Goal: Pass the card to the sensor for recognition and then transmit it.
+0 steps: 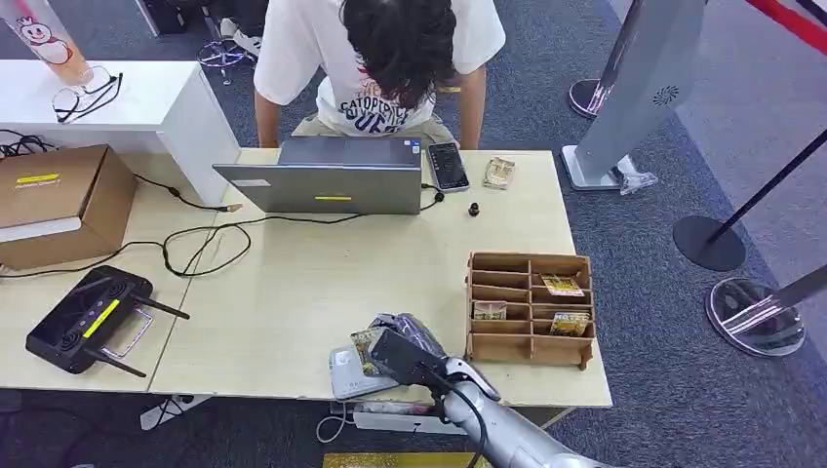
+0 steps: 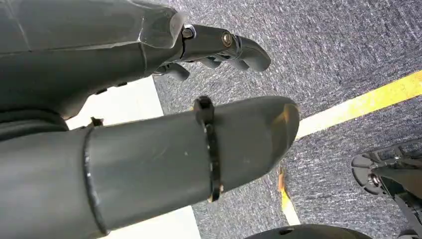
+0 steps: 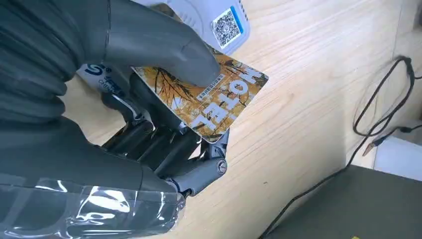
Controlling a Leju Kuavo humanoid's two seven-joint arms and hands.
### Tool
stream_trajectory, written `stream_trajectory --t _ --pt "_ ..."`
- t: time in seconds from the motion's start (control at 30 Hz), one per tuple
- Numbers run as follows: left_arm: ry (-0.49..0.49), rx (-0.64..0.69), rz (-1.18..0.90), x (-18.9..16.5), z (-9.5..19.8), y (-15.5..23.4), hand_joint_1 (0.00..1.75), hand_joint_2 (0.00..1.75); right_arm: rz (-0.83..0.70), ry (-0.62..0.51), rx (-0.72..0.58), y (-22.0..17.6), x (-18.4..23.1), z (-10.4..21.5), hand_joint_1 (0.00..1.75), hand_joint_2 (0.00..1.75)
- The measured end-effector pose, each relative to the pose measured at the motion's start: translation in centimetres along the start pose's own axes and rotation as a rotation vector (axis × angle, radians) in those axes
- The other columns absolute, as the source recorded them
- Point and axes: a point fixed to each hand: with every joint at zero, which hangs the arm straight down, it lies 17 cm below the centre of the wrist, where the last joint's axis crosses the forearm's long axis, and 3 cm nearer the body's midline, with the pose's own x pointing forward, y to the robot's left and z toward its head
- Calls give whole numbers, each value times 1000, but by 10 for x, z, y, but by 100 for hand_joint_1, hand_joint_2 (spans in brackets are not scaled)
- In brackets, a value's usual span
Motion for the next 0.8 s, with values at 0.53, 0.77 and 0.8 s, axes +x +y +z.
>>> stream_trajectory --t 0.53,0.77,0.8 --pt "-5 1 -9 3 0 0 0 0 175 -1 -41 -7 -5 0 175 175" --pt "-6 3 -9 5 0 0 0 0 213 2 -43 -7 -7 1 175 175" --pt "-6 2 -9 5 0 -1 0 0 219 1 -44 -7 -7 1 175 175"
